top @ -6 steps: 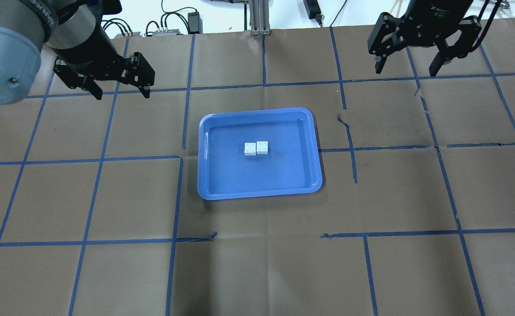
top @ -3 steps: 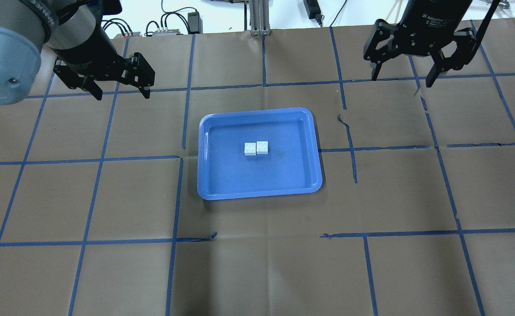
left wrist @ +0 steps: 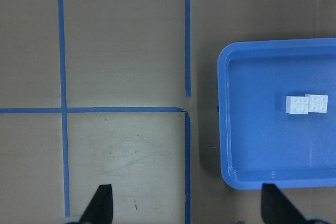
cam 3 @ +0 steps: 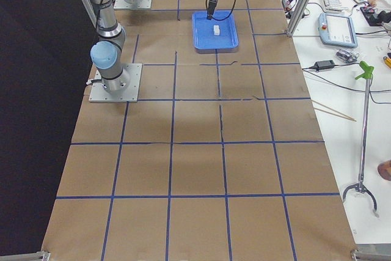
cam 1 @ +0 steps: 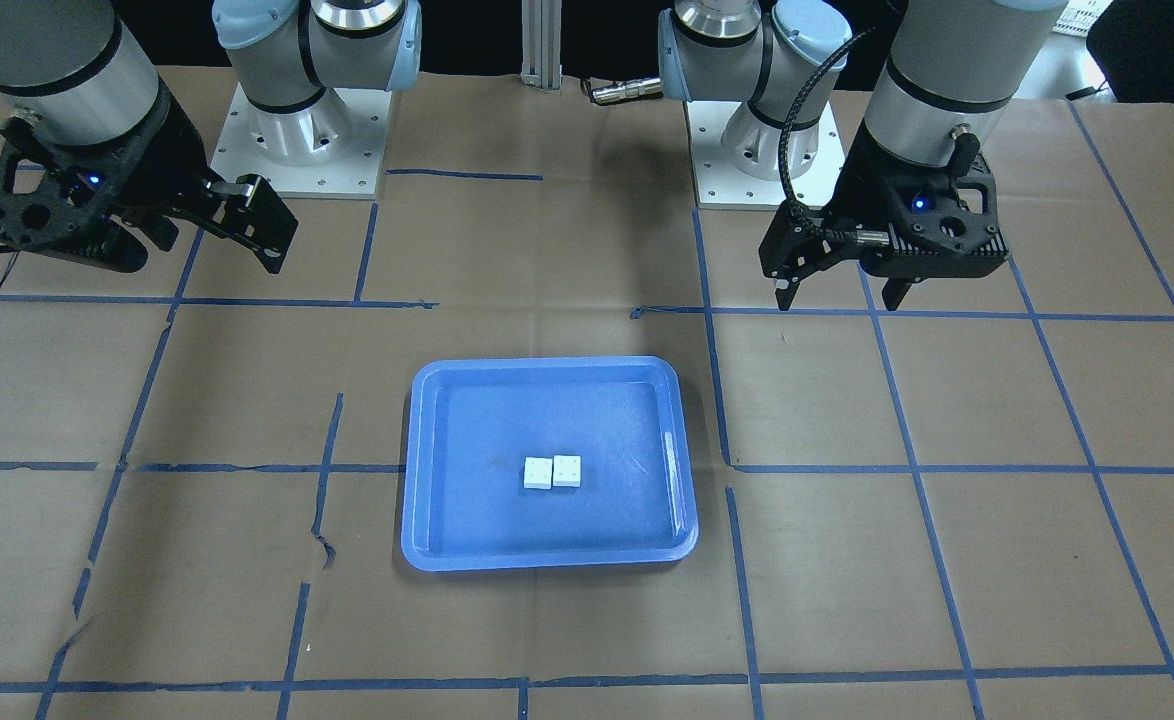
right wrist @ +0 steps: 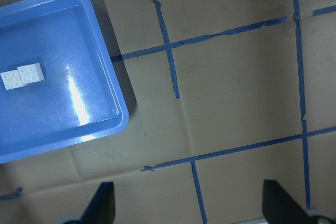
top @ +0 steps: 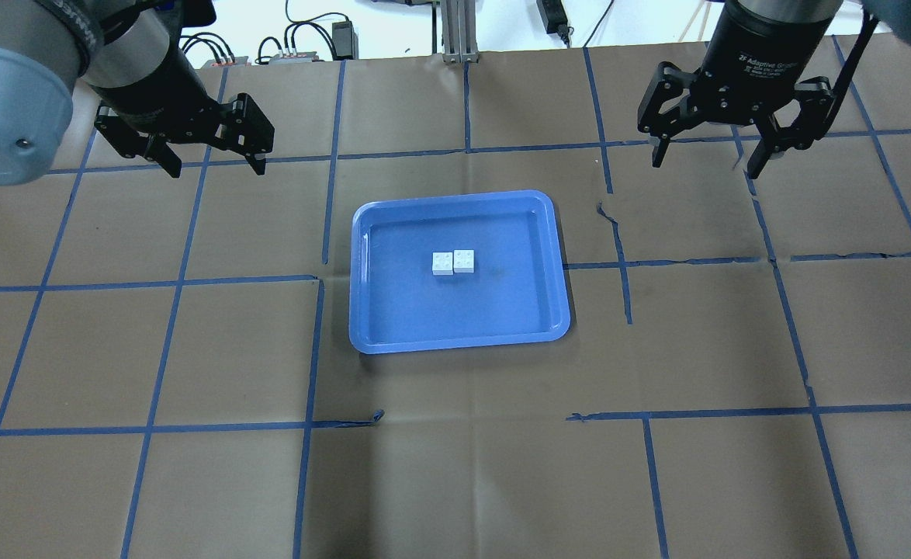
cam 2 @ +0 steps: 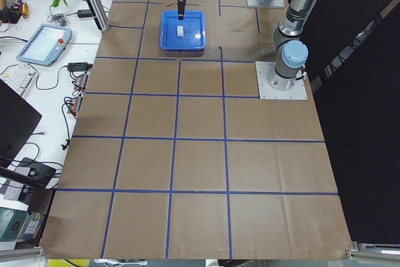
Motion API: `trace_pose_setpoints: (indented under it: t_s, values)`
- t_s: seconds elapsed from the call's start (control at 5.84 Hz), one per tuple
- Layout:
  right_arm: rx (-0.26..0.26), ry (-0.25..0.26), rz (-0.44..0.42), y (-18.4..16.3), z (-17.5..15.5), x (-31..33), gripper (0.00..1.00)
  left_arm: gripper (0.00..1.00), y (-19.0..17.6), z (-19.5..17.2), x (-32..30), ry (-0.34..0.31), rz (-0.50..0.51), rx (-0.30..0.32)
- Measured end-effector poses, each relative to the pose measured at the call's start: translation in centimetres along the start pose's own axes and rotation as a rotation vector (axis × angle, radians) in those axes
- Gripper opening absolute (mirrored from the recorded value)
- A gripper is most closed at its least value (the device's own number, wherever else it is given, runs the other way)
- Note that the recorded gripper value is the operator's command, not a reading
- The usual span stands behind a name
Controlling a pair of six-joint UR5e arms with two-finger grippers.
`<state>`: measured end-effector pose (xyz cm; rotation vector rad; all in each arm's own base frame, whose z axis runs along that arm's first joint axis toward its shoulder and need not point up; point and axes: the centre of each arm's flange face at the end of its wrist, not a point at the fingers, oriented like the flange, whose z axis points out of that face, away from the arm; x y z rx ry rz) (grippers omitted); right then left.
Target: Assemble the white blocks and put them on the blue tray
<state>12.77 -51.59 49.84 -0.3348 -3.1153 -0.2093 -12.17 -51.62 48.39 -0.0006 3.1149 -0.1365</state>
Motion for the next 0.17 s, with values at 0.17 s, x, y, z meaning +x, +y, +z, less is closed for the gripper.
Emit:
trace_pose_setpoints:
  t_s: [0.17]
  values:
    - [0.0,0.0,-0.002,0.06,0.04,-0.09,1.0,0.99,0.03,0.01,0.0,0.0,0.0,-0.001]
